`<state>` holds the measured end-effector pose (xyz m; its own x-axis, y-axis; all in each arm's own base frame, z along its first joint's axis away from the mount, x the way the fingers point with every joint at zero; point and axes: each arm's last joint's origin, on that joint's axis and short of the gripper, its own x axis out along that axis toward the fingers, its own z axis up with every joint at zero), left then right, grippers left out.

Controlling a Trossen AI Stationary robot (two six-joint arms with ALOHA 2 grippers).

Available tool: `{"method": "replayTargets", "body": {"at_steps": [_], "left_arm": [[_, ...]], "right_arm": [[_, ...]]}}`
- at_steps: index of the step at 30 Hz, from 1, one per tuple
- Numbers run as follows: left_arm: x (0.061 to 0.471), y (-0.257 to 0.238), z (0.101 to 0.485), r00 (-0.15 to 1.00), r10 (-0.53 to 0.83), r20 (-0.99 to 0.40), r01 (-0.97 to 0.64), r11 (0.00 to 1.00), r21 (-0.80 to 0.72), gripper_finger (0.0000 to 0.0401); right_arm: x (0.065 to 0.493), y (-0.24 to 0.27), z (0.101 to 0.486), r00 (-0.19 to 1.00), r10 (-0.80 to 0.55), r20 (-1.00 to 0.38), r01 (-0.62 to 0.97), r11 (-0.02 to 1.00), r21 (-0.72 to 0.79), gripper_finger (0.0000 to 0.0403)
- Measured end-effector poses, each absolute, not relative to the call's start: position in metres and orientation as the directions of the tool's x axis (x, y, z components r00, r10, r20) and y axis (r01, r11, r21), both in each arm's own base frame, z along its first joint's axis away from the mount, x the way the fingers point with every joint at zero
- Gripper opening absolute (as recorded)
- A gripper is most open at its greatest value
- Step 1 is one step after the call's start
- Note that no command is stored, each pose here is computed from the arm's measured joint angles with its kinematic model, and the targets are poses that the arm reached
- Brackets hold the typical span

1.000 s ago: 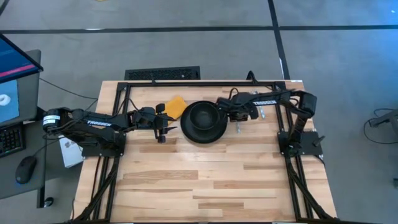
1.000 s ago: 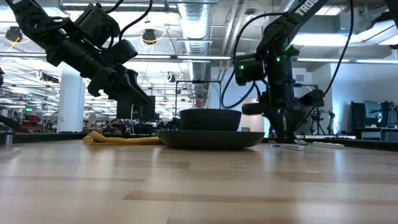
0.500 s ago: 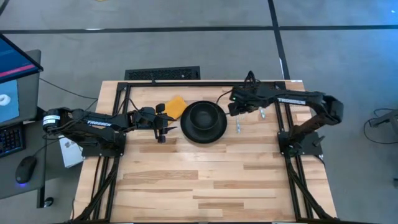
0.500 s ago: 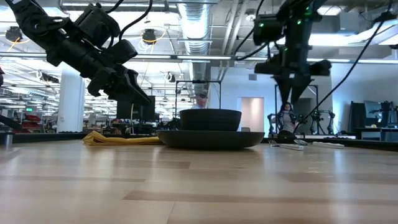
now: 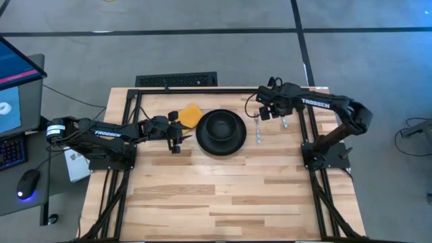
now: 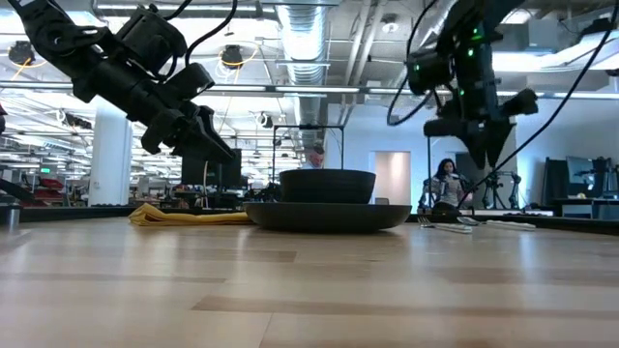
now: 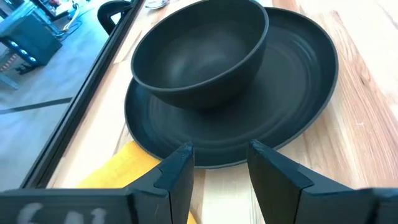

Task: Set table place
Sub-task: Put the spoon into the black bowl

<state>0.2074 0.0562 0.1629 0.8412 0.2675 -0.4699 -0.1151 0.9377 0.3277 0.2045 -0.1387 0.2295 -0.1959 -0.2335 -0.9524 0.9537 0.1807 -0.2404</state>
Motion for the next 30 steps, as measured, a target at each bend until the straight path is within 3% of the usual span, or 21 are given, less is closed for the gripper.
{"method": "replayTargets", "body": {"at_steps": [9,19,30], "left_arm": [[0.207,0.057,0.163,0.841,0.272,-0.467,-0.111,0.932,0.345,0.014],[0.208,0.057,0.165,0.845,0.293,-0.448,-0.121,0.92,0.372,0.014],[0.208,0.059,0.165,0.84,0.304,-0.449,-0.13,0.917,0.378,0.014]], "right_arm": [[0.184,-0.135,0.185,-0.269,-0.131,-0.954,0.938,0.189,-0.291,0.0119],[0.165,-0.135,0.158,-0.18,-0.157,-0.971,0.971,0.129,-0.201,0.0119],[0.15,-0.146,0.144,-0.165,-0.149,-0.975,0.98,0.086,-0.179,0.0119]]}}
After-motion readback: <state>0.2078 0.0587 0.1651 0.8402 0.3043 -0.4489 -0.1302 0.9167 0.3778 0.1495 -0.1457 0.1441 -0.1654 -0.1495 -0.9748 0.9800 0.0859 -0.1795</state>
